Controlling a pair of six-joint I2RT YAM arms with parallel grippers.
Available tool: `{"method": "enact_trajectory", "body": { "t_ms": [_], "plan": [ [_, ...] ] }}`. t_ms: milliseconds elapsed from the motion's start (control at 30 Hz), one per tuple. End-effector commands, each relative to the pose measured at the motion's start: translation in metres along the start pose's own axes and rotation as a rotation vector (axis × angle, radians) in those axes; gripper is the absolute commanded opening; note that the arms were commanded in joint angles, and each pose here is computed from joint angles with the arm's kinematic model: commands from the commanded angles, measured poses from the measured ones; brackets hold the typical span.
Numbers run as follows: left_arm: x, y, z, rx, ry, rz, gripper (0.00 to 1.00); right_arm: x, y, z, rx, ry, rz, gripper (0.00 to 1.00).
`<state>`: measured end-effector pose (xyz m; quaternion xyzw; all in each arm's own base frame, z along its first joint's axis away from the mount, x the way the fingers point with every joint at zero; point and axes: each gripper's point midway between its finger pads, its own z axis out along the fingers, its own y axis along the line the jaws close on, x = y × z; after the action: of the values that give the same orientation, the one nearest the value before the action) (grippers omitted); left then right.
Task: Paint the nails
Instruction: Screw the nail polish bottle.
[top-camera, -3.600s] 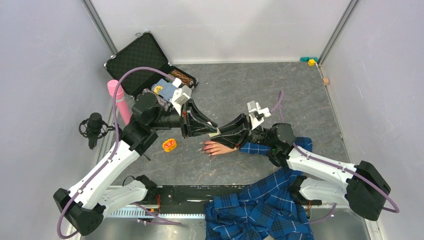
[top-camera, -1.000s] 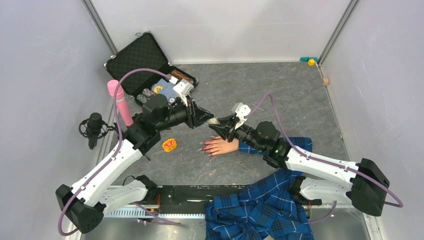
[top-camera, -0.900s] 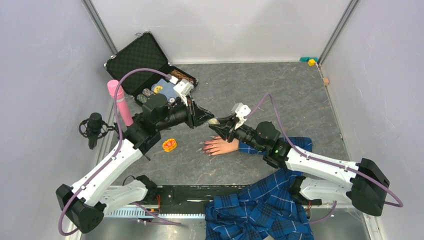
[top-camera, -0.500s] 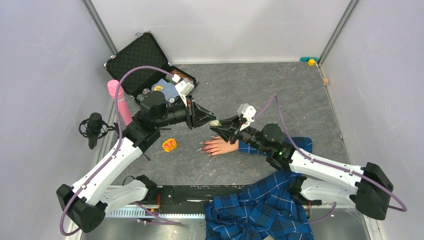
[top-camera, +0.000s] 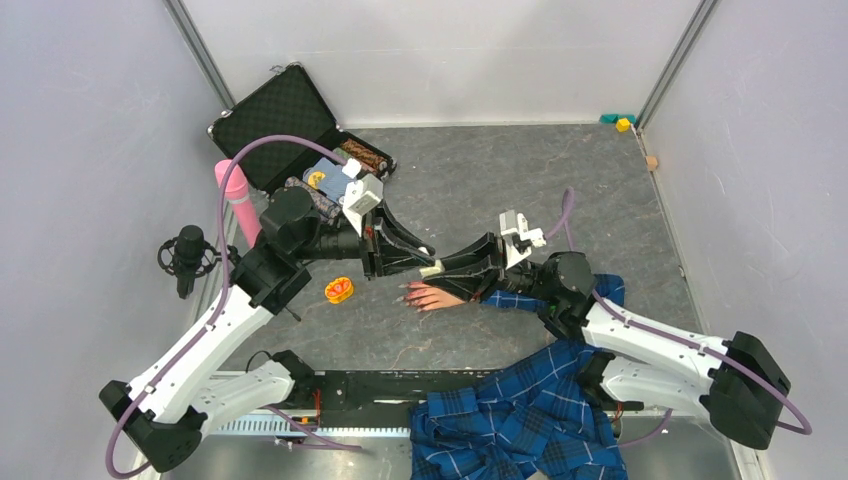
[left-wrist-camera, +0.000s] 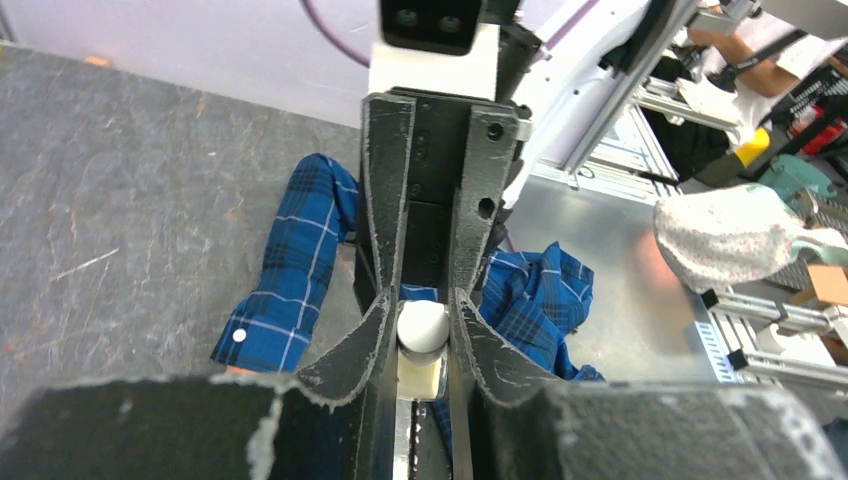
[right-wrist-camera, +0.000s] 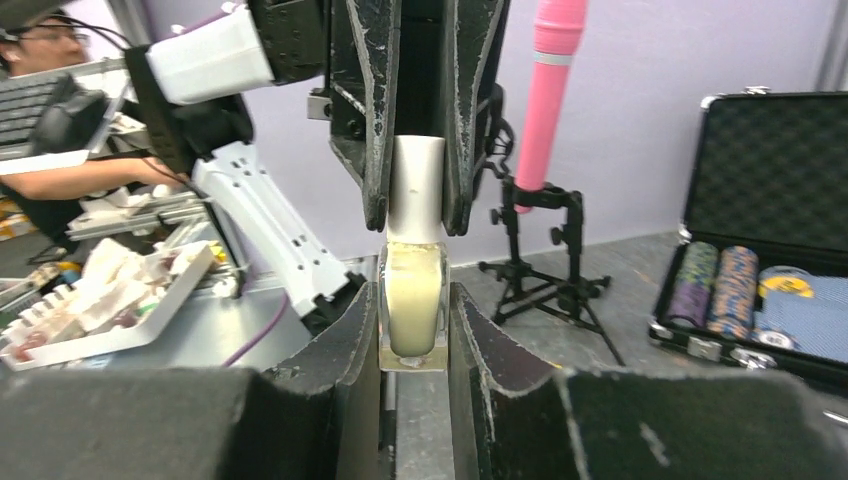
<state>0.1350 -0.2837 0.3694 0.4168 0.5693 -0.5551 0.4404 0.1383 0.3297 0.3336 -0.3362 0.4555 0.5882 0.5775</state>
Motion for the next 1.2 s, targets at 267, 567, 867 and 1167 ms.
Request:
{"method": "enact_trajectory", "body": {
  "t_ms": [267, 567, 867, 1167],
  "plan": [
    [0.034, -0.036, -0.002, 0.173, 0.142, 0.012, 0.02, -0.059, 0.027, 0.003, -0.153, -0.212, -0.036, 0.0],
    [0.019, 0.005, -0.004, -0.106, 0.071, 0.057, 0.61, -0.045, 0.0, 0.003, -0.008, -0.141, -0.098, 0.0],
    [-0.023, 0.037, -0.033, -0.42, -0.093, 0.116, 1.0, -0.033, -0.026, -0.001, 0.123, -0.089, -0.146, 0.0],
    [-0.031, 0.061, -0.025, -0.519, -0.141, -0.064, 1.0, -0.012, -0.071, -0.011, 0.357, -0.011, -0.204, 0.0]
  ]
}}
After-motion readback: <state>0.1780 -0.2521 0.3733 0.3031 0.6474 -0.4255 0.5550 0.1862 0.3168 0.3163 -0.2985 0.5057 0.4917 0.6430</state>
